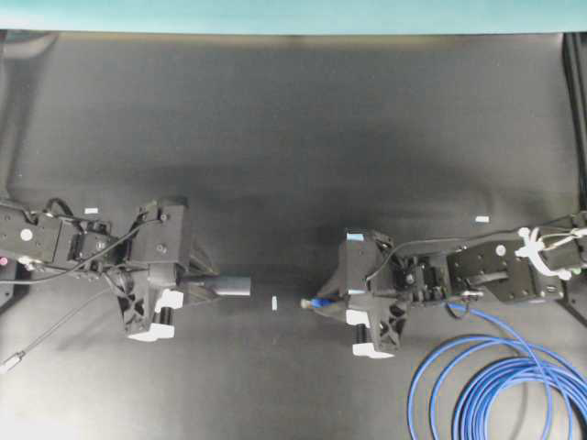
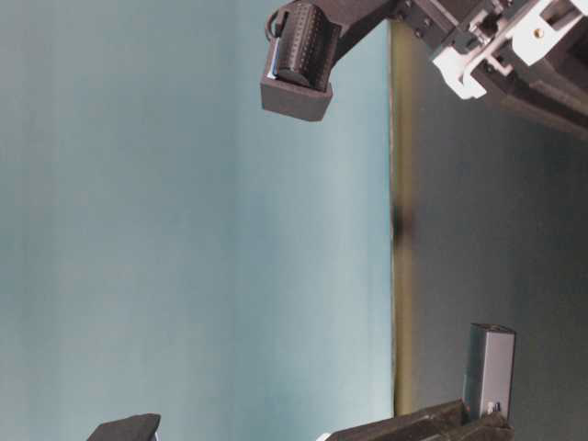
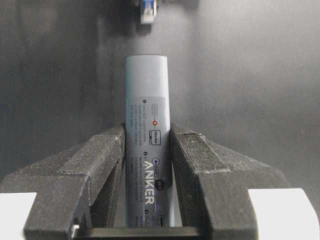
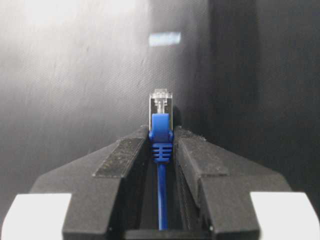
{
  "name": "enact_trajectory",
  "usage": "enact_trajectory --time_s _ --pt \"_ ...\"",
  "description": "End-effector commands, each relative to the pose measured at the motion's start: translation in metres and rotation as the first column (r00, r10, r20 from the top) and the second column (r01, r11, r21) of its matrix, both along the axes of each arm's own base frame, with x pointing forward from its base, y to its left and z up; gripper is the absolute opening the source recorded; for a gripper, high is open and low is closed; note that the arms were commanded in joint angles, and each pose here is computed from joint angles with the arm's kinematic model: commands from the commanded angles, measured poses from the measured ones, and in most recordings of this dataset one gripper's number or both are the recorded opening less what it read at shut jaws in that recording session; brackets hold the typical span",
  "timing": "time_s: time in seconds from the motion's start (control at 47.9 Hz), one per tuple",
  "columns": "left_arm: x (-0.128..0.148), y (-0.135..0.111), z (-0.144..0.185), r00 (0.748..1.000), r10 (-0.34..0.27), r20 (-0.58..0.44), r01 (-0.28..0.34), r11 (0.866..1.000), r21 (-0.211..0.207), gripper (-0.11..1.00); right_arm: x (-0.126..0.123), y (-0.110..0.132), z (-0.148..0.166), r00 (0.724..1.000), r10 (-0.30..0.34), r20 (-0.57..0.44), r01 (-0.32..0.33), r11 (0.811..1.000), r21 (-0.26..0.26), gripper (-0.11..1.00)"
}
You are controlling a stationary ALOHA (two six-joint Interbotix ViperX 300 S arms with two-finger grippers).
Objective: Insert the LAN cable into the hub.
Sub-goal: 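Lift hub and plug, aligning the plug with the hub's end port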
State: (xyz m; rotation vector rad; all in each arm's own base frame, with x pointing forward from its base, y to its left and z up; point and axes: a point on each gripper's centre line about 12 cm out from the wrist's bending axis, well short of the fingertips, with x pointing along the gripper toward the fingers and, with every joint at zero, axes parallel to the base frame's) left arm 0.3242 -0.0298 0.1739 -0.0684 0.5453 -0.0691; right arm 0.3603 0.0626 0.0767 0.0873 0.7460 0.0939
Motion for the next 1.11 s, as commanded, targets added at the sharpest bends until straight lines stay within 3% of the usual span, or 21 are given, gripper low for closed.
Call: enact_trajectory --time_s 0.0,0.313,0.876,1.085 --pt "0.006 0.001 0.014 0.999 0.003 0.043 -0.003 1.0 0.001 0.28 0.003 -0.004 0.019 0.999 -0.015 0.028 0.015 1.0 0.009 0.13" --pt "0.028 0.011 0.018 0.999 0.027 -0.031 -0.026 0.999 0.027 0.28 0.017 -0.017 0.075 0.992 -0.053 0.113 0.05 0.998 0.029 0.13" --pt "0.034 0.015 0.017 0.999 0.04 -0.031 -0.039 0.999 0.028 0.28 0.035 -0.014 0.082 0.992 -0.047 0.12 0.044 0.999 0.025 0.13" --pt "0.038 0.012 0.018 1.0 0.01 -0.023 -0.009 0.998 0.06 0.28 0.036 -0.017 0.082 0.992 -0.051 0.117 0.049 0.999 0.023 0.13"
